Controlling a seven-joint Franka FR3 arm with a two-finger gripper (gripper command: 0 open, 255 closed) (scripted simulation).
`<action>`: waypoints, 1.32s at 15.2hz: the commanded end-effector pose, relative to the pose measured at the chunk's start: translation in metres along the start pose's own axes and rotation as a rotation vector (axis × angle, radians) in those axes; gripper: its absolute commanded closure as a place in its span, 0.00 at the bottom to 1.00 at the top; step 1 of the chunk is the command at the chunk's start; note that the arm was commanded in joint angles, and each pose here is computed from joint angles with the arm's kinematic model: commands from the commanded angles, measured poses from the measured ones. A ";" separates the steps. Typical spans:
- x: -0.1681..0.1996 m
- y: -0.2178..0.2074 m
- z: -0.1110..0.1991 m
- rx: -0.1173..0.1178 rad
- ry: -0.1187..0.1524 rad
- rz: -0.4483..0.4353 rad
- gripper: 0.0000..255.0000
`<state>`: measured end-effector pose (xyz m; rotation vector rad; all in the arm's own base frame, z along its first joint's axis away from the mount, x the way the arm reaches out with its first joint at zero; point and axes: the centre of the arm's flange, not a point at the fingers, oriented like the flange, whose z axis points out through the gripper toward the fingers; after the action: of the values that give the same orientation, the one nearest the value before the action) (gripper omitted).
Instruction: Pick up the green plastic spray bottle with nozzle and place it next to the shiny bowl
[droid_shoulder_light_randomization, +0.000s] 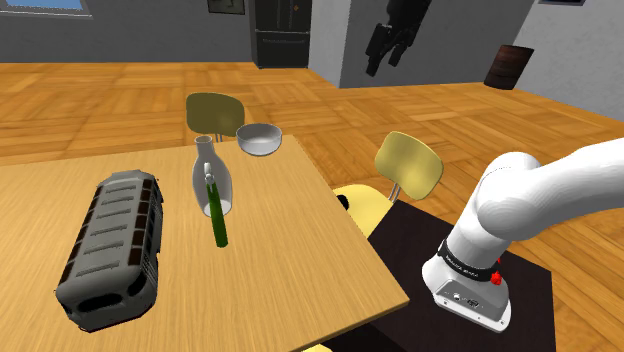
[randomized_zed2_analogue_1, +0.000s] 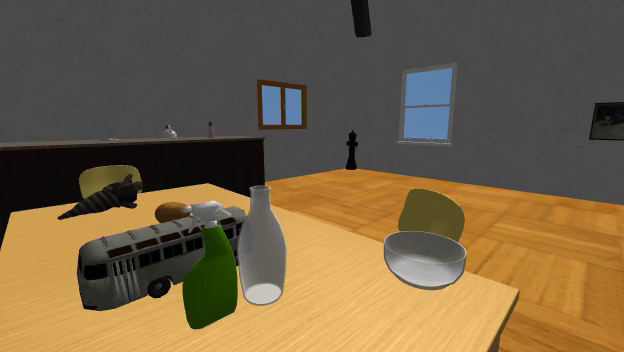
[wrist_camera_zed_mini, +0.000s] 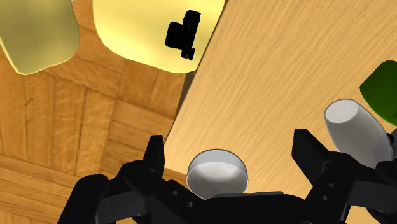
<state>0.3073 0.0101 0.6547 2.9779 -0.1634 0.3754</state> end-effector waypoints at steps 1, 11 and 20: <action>0.000 0.000 0.000 0.000 0.000 0.000 0.00; -0.015 -0.113 0.071 -0.009 0.061 0.107 0.00; -0.014 -0.215 0.135 -0.017 0.115 0.204 0.00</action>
<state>0.3517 0.1941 0.5022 2.9234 -0.4377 0.5514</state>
